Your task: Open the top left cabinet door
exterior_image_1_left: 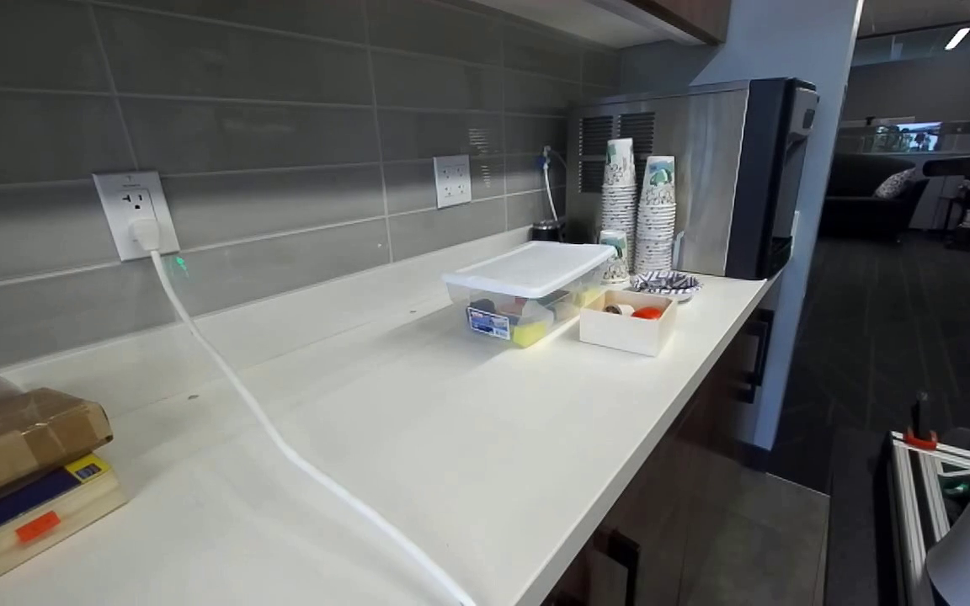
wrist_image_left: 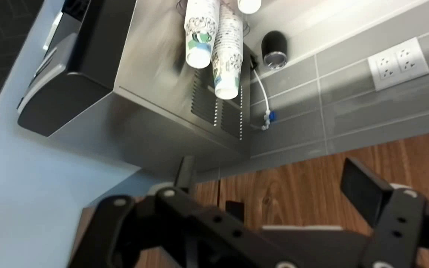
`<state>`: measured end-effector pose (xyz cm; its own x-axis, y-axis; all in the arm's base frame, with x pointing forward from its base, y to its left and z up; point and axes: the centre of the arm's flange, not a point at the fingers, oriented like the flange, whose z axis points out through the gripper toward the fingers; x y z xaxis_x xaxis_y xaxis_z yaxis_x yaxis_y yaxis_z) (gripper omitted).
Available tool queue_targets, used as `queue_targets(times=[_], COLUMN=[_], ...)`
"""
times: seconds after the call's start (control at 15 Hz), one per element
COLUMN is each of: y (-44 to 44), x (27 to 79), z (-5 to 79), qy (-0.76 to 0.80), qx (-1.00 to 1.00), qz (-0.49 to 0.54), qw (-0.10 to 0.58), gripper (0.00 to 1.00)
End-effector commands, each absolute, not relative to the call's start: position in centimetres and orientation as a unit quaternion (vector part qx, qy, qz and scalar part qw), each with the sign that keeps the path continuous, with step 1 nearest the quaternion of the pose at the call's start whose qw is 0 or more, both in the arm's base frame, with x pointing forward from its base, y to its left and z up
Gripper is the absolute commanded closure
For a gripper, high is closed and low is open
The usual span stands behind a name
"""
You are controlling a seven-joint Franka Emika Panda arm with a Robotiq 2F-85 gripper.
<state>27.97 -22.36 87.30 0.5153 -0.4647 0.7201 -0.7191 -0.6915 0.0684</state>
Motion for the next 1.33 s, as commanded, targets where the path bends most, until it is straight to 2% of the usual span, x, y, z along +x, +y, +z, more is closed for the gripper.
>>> queue_targets(times=[0.0,0.53,1.27], y=[-27.0,-34.9,-37.1], x=[31.3,35.8,42.0], z=[90.9,92.4,89.8], qy=[-0.375,-0.433,-0.456], qx=[0.823,0.761,0.723], qz=[0.366,0.407,0.446], qw=[0.220,0.260,0.267], gripper=[0.00,0.00,0.00])
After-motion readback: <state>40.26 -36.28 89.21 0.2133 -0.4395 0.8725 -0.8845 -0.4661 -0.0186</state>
